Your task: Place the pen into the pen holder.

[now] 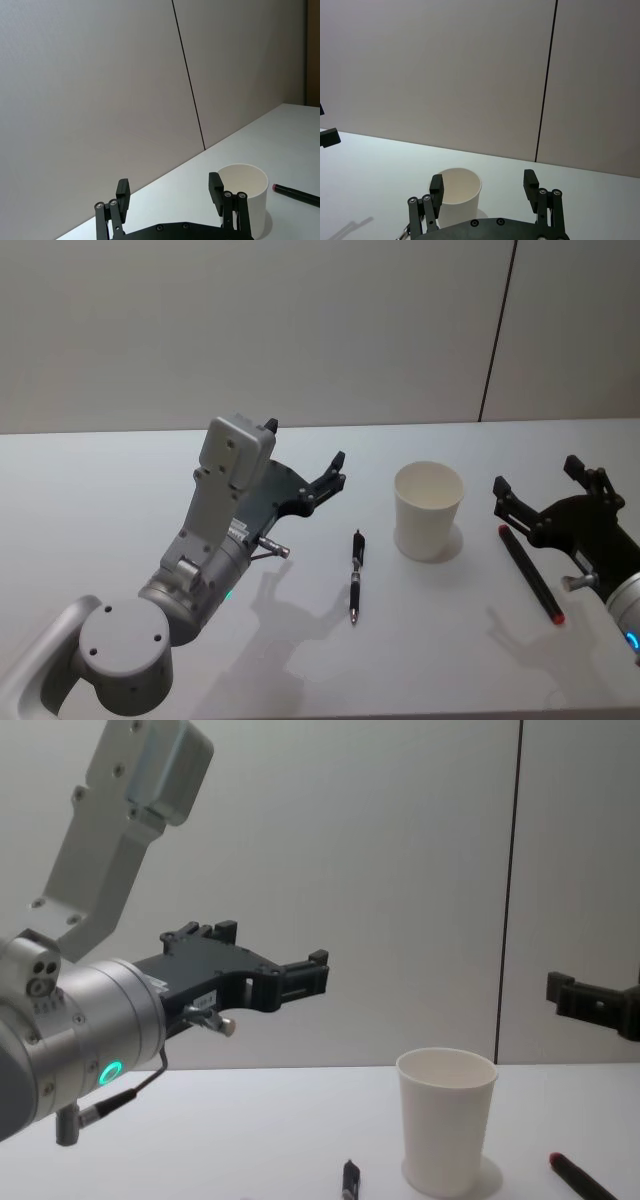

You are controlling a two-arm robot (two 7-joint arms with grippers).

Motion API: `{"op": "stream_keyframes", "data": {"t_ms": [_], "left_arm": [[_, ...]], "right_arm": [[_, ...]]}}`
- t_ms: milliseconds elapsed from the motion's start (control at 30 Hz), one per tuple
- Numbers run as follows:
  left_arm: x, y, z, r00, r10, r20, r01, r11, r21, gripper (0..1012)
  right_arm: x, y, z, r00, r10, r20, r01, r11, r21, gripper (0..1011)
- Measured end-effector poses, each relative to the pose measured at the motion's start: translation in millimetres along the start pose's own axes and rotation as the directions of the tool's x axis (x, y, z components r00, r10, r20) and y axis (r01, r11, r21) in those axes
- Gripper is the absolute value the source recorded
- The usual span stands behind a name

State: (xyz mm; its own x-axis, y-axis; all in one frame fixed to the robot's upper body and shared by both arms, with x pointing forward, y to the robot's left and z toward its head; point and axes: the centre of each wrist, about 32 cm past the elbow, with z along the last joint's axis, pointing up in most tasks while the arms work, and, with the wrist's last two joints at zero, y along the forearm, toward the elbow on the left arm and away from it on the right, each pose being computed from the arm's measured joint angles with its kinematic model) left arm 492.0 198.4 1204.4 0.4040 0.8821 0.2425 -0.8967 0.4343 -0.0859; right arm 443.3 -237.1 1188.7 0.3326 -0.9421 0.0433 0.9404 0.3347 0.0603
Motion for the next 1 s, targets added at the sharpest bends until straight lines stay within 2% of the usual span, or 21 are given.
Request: {"op": "stream_keyframes", "data": {"t_ms": [1000], "left_arm": [[0.0,0.0,0.0,1.0,0.0,0.0,0.0,1.0,0.0,1000]], "right_arm": [[0.0,0.0,0.0,1.0,0.0,0.0,0.0,1.0,0.0,1001]]}}
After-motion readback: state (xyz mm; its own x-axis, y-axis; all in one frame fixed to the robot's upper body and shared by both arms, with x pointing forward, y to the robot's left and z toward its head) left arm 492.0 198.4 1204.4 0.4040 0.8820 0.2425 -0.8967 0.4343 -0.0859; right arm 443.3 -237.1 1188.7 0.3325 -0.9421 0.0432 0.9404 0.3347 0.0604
